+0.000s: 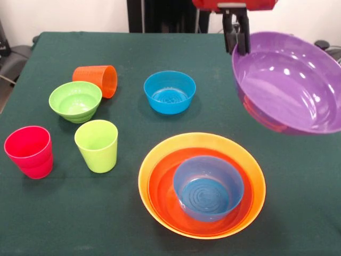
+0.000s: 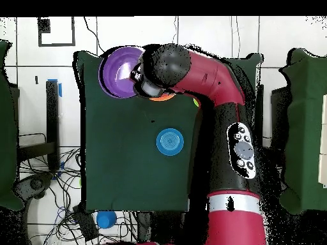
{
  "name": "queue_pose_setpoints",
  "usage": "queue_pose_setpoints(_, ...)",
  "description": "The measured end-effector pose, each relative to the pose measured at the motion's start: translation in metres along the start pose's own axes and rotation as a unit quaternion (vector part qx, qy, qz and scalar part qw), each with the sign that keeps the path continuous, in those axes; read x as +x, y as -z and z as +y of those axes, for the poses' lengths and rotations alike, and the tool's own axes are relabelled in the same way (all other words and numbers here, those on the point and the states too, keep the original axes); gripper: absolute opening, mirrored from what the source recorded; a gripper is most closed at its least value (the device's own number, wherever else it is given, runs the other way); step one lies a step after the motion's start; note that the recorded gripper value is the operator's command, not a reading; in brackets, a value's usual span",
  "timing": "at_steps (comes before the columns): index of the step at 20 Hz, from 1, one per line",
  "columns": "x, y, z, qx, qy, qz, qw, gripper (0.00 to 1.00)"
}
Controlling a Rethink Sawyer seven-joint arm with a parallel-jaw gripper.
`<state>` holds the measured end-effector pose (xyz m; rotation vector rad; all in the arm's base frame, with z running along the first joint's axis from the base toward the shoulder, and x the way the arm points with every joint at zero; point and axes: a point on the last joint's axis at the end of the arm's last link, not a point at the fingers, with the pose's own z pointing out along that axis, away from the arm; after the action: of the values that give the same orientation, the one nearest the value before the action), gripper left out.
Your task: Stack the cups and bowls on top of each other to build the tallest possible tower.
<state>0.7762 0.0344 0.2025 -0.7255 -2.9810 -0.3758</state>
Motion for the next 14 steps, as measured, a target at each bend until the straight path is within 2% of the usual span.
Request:
queue_pose_setpoints(1, -0.008, -0.003, 0.001, -0.004, -0.001, -0.004, 1.0000, 0.00)
queue_pose_setpoints(6, -0.022, -0.012, -0.002, -0.010, -0.005, -0.006, 0.9999, 0.00)
queue_pose_setpoints(14, -0.043, -0.035, -0.023, -0.020, -0.023, 0.003, 0.9995, 0.00)
